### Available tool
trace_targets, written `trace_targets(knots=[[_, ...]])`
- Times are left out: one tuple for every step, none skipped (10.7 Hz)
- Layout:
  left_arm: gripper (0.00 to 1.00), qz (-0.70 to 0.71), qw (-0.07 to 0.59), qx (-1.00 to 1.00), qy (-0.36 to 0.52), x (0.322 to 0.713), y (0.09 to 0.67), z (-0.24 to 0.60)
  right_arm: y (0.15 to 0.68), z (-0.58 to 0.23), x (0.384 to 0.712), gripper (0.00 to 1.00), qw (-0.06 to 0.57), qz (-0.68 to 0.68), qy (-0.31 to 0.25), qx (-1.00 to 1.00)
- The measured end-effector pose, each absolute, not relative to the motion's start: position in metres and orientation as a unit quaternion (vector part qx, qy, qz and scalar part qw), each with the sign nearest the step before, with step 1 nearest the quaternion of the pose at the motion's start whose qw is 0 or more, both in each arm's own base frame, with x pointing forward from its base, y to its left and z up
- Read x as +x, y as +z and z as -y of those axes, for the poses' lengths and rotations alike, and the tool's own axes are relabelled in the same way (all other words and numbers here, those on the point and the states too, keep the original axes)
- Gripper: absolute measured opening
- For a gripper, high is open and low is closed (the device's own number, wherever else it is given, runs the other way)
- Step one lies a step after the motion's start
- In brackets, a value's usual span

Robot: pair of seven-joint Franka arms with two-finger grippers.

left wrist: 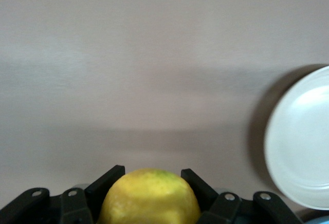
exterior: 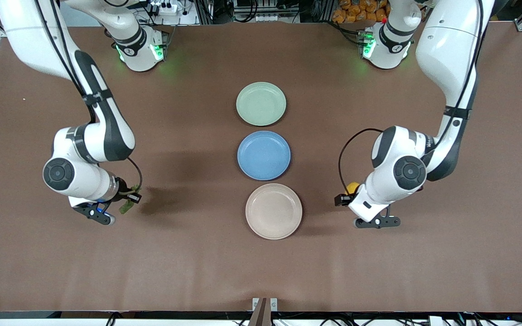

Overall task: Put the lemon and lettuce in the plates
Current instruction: 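Carry the lemon to the cream plate while the right gripper carries lettuce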

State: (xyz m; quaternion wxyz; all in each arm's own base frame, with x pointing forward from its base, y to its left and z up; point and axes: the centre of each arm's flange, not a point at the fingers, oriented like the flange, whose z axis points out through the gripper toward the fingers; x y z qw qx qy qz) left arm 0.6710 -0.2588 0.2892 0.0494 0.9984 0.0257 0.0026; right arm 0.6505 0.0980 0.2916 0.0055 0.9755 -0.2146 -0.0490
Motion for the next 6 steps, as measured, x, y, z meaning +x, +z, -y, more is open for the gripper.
trace_targets(knots=[[0.54, -0.034, 0.056, 0.998, 0.009, 0.672, 0.294, 0.276, 0.3, -0.106, 0.648, 0.09, 0.006, 0.218, -0.049, 0.975], [0.54, -0.041, 0.061, 0.997, 0.014, 0.672, 0.297, 0.296, 0.303, -0.119, 0.644, 0.09, 0.007, 0.225, -0.049, 0.973], [0.54, -0.048, 0.066, 0.996, 0.019, 0.671, 0.299, 0.315, 0.304, -0.14, 0.639, 0.09, 0.01, 0.231, -0.051, 0.972], [0.54, -0.053, 0.072, 0.996, 0.023, 0.67, 0.302, 0.33, 0.303, -0.165, 0.632, 0.09, 0.015, 0.236, -0.055, 0.97], [0.54, -0.06, 0.083, 0.994, 0.029, 0.669, 0.306, 0.341, 0.302, -0.192, 0.622, 0.09, 0.021, 0.24, -0.06, 0.969], [0.54, -0.069, 0.099, 0.992, 0.039, 0.669, 0.309, 0.352, 0.301, -0.215, 0.614, 0.09, 0.026, 0.244, -0.064, 0.967]])
